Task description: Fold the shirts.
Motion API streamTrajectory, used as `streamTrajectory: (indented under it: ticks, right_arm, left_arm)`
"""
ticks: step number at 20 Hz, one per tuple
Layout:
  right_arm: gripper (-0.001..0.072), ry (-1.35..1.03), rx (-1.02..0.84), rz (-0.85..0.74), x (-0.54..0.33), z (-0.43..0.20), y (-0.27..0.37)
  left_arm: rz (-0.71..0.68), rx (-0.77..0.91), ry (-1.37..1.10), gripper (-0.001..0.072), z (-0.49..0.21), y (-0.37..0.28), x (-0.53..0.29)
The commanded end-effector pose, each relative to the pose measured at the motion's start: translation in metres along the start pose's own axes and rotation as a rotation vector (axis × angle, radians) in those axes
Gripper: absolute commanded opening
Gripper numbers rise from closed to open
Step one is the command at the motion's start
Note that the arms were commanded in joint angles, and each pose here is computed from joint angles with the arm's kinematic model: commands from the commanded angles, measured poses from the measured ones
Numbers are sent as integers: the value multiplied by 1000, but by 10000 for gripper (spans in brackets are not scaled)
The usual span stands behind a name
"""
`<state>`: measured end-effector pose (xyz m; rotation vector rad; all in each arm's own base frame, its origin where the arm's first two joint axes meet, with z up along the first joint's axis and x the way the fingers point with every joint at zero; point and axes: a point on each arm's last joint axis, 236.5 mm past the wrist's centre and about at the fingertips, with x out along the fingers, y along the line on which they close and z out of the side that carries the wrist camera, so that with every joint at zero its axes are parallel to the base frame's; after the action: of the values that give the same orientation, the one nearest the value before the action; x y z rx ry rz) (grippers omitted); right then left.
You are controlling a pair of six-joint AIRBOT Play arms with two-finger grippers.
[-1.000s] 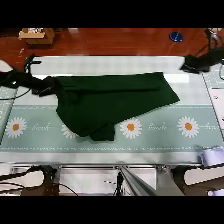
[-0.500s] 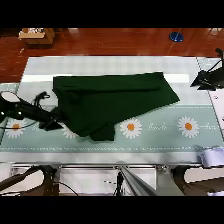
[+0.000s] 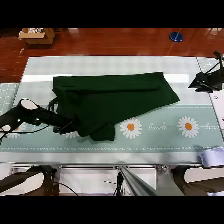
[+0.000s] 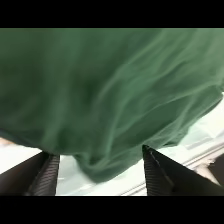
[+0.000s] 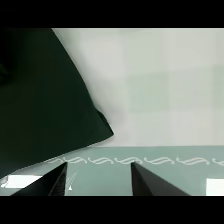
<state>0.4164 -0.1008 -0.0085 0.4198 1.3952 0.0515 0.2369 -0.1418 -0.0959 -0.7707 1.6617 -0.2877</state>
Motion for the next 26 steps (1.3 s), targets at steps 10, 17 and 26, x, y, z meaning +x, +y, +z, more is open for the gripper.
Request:
streamTrajectory:
  ticks: [10,17,26]
  right_arm:
    - [488,5,117,-3,0,-11,-45]
    - [489,-84,308,185,51,-13,-41]
    - [378,13,224,282,120,-19,25]
  left_arm:
    - [36,76,60,27,-11,2,22]
    - [31,148,68,27,-13,2,22]
    - [32,151,67,27,-13,2,22]
